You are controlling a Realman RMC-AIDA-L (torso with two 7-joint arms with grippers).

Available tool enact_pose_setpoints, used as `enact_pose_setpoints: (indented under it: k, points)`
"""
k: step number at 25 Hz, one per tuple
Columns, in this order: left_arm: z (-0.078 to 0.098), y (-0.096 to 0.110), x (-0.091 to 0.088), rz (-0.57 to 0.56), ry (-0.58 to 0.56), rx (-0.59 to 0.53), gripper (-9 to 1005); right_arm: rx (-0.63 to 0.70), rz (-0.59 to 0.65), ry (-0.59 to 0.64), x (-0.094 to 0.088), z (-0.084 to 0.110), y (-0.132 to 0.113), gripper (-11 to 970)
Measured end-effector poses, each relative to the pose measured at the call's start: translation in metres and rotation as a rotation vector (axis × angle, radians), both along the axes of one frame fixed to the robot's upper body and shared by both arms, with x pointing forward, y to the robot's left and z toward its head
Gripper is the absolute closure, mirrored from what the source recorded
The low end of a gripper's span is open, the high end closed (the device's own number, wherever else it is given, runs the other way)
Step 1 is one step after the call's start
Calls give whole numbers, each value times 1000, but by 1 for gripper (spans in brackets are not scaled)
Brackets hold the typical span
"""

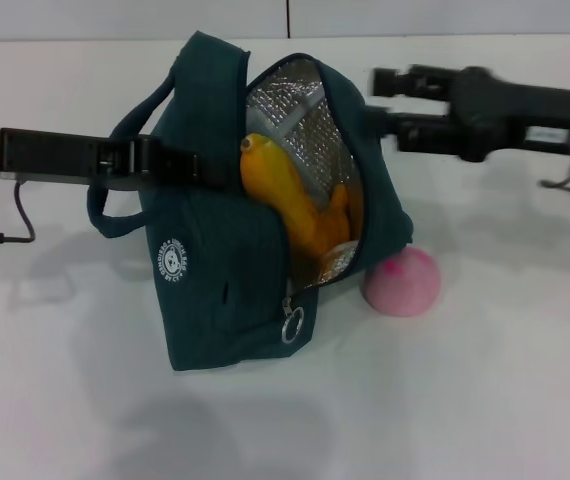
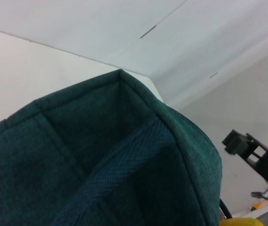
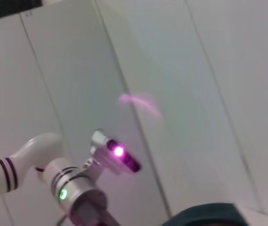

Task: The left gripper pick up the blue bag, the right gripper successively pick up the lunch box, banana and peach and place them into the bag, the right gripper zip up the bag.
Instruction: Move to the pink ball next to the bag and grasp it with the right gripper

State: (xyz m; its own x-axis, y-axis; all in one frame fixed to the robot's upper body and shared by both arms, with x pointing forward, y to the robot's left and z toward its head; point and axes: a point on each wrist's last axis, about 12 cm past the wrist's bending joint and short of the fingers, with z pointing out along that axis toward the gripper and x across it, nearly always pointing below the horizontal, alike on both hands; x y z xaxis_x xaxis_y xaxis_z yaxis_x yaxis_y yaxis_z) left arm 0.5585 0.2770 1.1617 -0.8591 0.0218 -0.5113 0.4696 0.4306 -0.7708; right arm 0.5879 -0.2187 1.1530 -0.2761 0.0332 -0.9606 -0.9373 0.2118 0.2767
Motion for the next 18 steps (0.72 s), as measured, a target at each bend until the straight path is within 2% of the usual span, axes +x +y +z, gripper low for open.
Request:
enact_pose_setpoints:
  k: [3,4,5,9,10,13,18]
  points:
    - [0,1,0,7,0,-3,959,-65,-24,-35,-3,10,-21,237]
    - [-1,3,-1,14,0,-5,959,-133,-28,-43,-4,14,-32,237]
    - [-1,3,-1,14,0,-5,959,-133,-28,-43,-4,14,-32,237]
    - [-2,5,-2,20,5,-5,960,-359,-33,-5,-6,14,-57,238]
    - [-2,5,-2,20,5,-5,960,-359,-33,-5,-6,14,-57,238]
    - [-2,5,-3,21,6,-6,960,-521,-31,3,-9,8,-70,238]
    - [-2,5,-2,20,4,-5,960,-586,-10,20,-11,1,-70,239]
